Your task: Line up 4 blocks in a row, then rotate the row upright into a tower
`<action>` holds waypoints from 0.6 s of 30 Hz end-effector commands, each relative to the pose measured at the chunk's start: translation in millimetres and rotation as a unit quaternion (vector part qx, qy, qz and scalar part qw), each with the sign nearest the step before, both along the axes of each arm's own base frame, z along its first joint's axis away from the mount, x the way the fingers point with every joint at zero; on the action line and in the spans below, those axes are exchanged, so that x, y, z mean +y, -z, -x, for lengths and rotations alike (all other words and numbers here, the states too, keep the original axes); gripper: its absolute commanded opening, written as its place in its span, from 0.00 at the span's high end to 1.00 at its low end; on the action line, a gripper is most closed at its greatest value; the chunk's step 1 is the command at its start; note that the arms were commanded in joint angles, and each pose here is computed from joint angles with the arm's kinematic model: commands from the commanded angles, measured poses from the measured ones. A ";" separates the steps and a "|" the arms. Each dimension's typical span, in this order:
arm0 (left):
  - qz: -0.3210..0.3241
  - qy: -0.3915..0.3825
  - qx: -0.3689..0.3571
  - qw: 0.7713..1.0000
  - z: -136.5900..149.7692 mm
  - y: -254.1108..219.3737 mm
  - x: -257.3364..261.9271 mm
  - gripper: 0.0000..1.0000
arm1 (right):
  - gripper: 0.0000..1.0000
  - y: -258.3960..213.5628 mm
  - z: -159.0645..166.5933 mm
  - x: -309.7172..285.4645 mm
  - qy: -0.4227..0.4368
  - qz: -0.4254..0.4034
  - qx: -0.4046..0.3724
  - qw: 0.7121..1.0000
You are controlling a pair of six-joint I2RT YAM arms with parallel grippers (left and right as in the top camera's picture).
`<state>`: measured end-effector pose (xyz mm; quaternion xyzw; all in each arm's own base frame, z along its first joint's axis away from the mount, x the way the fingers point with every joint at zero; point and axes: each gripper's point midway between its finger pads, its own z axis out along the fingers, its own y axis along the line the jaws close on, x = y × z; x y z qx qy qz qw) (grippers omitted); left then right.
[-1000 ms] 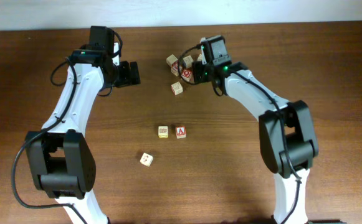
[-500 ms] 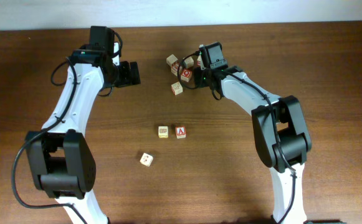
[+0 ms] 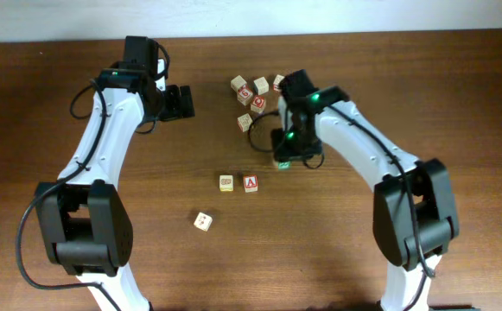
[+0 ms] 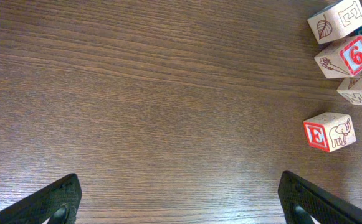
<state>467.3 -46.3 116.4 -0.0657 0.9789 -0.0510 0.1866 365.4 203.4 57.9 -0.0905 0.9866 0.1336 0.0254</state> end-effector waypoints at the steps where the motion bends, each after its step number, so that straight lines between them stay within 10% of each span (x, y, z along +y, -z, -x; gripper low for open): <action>1: -0.004 0.000 -0.009 1.000 -2.7 -7.0 2.1 0.01 | 0.69 13.1 16.9 14.9 0.010 0.018 0.008 1.000; 18: -0.004 0.000 -0.009 1.000 -2.7 -7.0 2.1 0.01 | 0.59 19.4 28.7 33.1 0.024 0.045 0.004 0.999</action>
